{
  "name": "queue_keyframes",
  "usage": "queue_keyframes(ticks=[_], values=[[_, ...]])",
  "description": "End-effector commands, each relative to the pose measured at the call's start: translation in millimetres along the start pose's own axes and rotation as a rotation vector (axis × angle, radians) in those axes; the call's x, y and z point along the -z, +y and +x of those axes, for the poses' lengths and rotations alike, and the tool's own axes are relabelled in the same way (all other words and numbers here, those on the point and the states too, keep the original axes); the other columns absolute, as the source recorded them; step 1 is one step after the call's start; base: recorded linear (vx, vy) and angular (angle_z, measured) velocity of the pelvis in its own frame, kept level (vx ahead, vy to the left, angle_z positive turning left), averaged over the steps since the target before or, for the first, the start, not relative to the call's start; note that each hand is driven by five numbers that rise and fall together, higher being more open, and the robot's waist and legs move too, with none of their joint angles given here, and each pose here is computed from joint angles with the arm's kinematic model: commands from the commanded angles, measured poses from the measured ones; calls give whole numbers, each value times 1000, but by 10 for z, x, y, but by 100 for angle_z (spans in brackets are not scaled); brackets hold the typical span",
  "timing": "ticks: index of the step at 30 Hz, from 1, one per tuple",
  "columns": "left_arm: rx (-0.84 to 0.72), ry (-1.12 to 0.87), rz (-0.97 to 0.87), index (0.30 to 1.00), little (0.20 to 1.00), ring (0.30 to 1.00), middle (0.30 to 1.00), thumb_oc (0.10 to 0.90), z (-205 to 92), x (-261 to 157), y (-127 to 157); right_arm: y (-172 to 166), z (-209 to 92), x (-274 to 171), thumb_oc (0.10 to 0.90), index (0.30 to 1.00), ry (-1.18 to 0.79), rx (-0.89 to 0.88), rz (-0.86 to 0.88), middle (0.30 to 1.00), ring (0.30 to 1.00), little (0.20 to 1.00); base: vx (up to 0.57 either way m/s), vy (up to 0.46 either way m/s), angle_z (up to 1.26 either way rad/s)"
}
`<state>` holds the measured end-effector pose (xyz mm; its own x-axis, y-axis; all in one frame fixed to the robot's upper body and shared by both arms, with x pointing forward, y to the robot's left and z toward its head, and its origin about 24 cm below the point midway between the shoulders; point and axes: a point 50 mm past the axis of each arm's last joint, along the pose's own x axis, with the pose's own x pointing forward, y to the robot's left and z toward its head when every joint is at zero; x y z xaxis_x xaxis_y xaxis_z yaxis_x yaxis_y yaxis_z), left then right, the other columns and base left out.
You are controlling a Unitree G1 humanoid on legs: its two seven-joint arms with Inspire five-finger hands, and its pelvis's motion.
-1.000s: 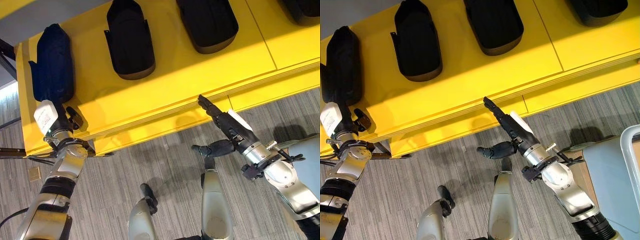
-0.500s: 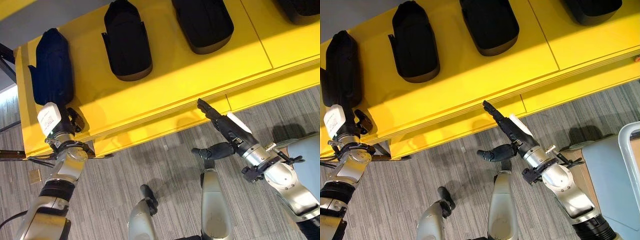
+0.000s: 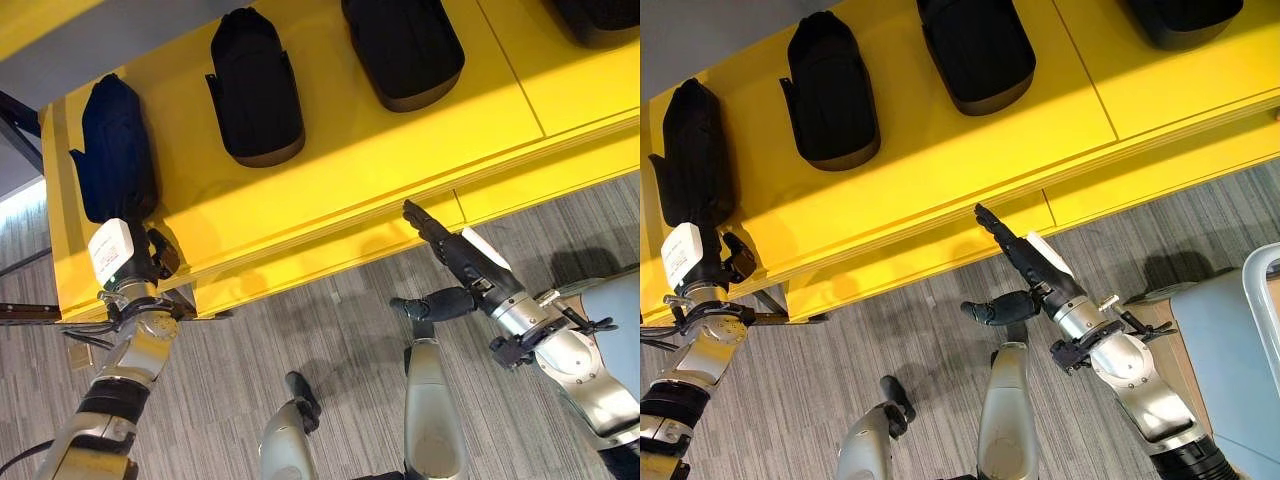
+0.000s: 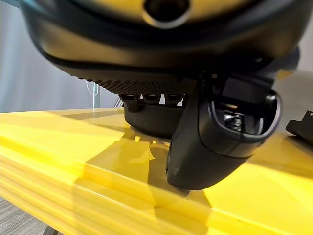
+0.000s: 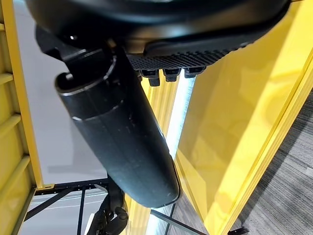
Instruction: Move parts from the plastic box to the shelf.
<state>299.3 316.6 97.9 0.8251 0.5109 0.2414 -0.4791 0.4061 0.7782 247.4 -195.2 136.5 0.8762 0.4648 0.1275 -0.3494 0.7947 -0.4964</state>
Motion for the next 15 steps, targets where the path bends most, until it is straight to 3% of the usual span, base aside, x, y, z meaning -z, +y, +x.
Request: queue_keyframes(ticks=[1, 7, 15], values=[[-11, -16, 15, 1000, 1000, 1000, 1000, 900, -22, 44, 72, -25, 43, -543, 900, 1000, -334, 46, -29, 1000, 1000, 1000, 0, 0, 0], [-46, -13, -6, 1000, 1000, 1000, 1000, 900, -15, 48, 84, -37, 47, -541, 900, 1000, -332, 55, -30, 1000, 1000, 1000, -11, -5, 1], [-395, -20, -142, 1000, 1000, 1000, 1000, 900, 86, -40, 386, 5, 80, -510, 900, 1000, -327, 56, -13, 1000, 1000, 1000, 20, -14, 2]])
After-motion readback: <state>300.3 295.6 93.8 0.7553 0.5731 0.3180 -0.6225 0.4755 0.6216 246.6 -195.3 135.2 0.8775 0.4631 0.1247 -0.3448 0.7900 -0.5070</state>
